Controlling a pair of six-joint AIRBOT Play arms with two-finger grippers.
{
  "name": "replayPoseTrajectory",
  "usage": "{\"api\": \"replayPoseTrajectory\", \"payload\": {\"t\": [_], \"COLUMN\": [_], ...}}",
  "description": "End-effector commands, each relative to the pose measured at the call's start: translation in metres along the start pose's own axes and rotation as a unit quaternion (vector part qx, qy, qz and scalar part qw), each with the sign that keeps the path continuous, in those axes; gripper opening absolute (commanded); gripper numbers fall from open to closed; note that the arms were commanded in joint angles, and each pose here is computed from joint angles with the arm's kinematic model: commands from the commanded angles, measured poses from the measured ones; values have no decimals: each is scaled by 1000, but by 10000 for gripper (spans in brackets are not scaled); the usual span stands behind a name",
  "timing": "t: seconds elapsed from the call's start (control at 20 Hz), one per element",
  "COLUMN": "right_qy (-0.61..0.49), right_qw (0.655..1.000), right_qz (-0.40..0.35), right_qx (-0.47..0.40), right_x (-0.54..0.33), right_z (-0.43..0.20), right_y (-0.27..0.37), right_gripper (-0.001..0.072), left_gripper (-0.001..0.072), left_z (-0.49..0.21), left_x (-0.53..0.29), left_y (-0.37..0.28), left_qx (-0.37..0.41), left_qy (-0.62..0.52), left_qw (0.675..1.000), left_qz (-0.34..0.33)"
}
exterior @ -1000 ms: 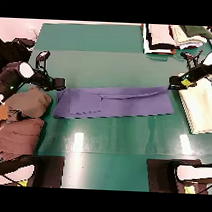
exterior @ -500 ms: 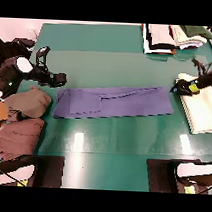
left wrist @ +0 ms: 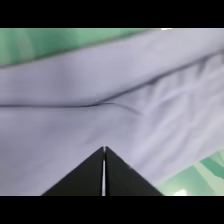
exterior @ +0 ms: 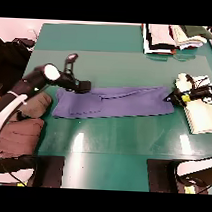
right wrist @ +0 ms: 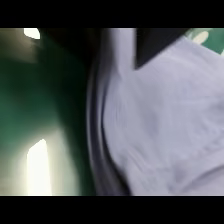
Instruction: Fold the shirts.
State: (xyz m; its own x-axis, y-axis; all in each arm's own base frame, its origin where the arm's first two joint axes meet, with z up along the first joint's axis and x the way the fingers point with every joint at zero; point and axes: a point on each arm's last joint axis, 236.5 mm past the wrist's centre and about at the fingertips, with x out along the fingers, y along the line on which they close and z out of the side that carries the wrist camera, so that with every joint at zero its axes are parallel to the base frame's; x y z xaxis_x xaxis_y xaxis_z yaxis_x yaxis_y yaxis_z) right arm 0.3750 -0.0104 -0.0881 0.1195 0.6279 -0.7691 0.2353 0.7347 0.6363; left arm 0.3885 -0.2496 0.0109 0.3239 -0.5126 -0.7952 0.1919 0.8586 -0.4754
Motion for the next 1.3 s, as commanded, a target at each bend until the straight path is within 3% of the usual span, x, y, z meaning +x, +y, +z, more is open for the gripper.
{"api": "replayPoseTrajectory", "payload": {"t": [0.0, 0.3, 0.45, 0.9, 1.1, 1.25], "right_qy": [-12, -95, -128, -110, -101, -103], "right_qw": [999, 980, 963, 931, 924, 912], "right_qz": [25, 63, 71, 105, 119, 135], "right_qx": [-25, -164, -224, -331, -350, -374], "right_x": [12, -84, -114, -104, -88, -71], "right_z": [11, 21, 7, -50, -66, -82], "right_y": [27, 154, 223, 338, 363, 392], "right_gripper": [16, 15, 15, 16, 16, 16], "left_gripper": [22, 22, 22, 23, 22, 22], "left_z": [-14, -13, -15, 1, 31, 87], "left_x": [40, 102, 125, 139, 105, 29], "left_y": [-41, -83, -91, -96, -78, -45], "left_qx": [7, 46, 29, 7, 2, 7], "left_qy": [20, 49, 62, 38, 26, -42], "left_qw": [999, 996, 995, 996, 997, 998], "left_qz": [-36, -53, -66, -80, -75, -52]}}
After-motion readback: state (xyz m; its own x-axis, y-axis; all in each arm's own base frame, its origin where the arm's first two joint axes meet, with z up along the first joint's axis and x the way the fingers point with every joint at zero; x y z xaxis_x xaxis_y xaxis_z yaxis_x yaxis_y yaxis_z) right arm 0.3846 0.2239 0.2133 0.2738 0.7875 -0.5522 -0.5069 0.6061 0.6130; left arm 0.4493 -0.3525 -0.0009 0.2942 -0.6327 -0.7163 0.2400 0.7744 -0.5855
